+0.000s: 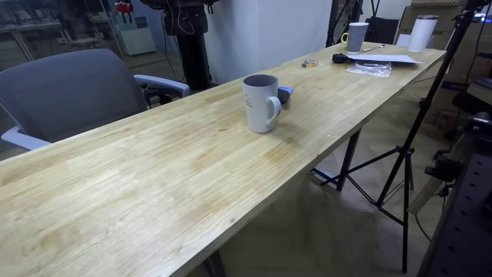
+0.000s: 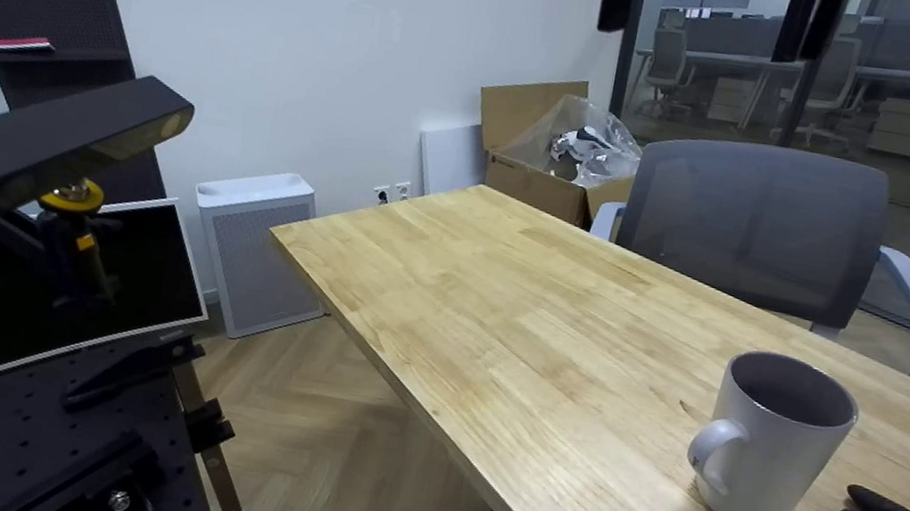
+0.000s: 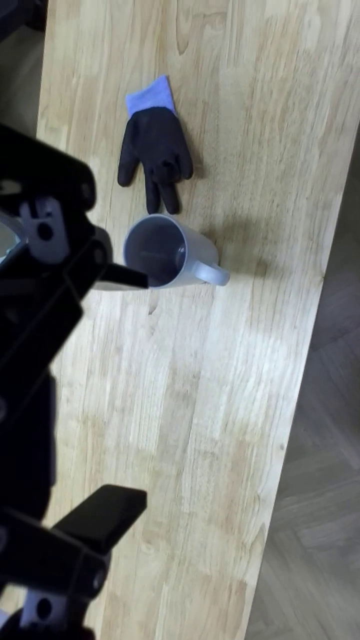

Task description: Move the cup slightly to the left

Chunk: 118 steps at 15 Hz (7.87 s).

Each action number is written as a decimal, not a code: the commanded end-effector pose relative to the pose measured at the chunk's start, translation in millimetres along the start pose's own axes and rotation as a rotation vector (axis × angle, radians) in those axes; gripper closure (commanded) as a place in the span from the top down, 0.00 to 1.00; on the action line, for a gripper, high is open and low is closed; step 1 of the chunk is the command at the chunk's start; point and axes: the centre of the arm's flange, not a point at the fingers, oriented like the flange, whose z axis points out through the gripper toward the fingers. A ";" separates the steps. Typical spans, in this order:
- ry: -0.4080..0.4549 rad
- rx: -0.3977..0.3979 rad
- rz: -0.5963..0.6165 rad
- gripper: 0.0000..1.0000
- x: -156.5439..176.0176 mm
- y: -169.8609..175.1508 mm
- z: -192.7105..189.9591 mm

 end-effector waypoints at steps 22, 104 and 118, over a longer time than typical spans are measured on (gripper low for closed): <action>-0.133 -0.058 0.075 1.00 114.7 75.9 109.4; -0.282 -0.174 0.000 0.39 119.2 73.9 291.9; -0.305 -0.156 0.013 0.04 129.4 72.2 277.4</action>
